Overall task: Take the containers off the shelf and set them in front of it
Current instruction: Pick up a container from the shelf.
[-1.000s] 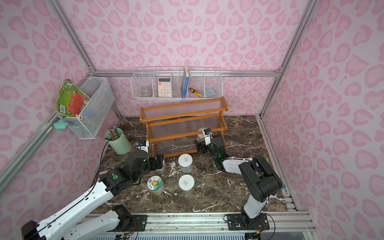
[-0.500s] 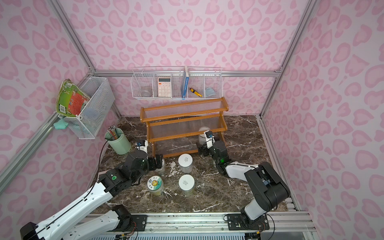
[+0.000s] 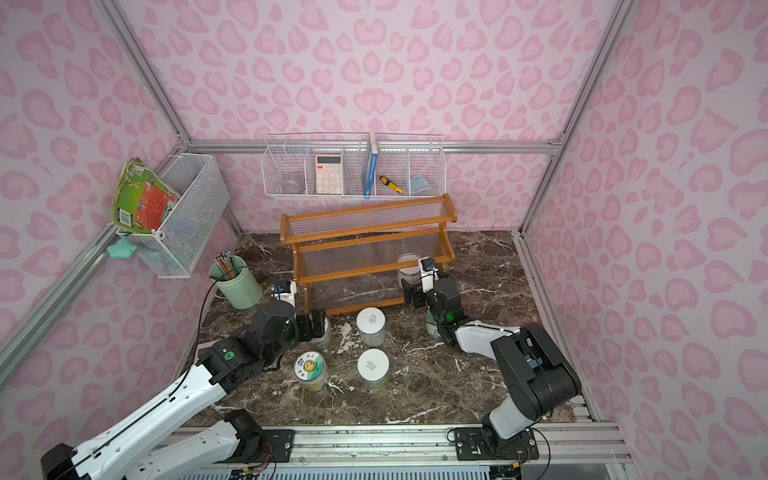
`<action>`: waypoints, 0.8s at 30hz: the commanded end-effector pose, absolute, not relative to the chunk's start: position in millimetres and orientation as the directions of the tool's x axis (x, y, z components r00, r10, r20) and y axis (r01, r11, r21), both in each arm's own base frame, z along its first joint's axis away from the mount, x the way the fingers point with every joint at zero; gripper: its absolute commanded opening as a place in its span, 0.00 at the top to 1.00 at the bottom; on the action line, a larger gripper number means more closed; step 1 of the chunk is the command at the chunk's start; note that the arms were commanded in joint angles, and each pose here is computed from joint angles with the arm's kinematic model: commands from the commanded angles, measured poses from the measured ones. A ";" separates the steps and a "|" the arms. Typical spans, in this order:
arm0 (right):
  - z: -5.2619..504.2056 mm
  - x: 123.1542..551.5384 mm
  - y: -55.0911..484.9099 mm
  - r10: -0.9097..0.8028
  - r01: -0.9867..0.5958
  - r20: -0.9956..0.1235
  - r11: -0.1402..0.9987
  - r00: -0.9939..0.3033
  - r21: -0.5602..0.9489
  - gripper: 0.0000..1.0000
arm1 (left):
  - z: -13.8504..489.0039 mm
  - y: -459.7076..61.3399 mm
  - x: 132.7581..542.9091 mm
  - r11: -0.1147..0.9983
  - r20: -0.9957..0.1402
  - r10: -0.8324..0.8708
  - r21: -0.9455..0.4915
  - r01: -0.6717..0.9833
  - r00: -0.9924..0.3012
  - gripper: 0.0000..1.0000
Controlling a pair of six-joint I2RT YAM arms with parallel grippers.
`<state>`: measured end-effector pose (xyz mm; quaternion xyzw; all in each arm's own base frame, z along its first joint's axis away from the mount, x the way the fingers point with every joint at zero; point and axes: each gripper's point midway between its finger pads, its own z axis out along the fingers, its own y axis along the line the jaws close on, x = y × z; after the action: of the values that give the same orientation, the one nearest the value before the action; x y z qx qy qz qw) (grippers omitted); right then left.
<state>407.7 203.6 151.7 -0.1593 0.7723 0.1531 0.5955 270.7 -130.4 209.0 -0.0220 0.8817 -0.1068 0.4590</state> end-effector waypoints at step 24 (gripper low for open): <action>134.3 454.2 219.7 -0.061 -0.406 -0.976 0.913 -0.208 0.029 0.01 | 207.8 -127.3 271.4 0.978 -0.813 -0.127 -0.197 0.062 -0.568 0.01</action>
<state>446.3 219.8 120.1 -0.1604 0.7811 0.1462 0.5854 270.2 -127.3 204.5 -0.0164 0.8832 -0.0992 0.4582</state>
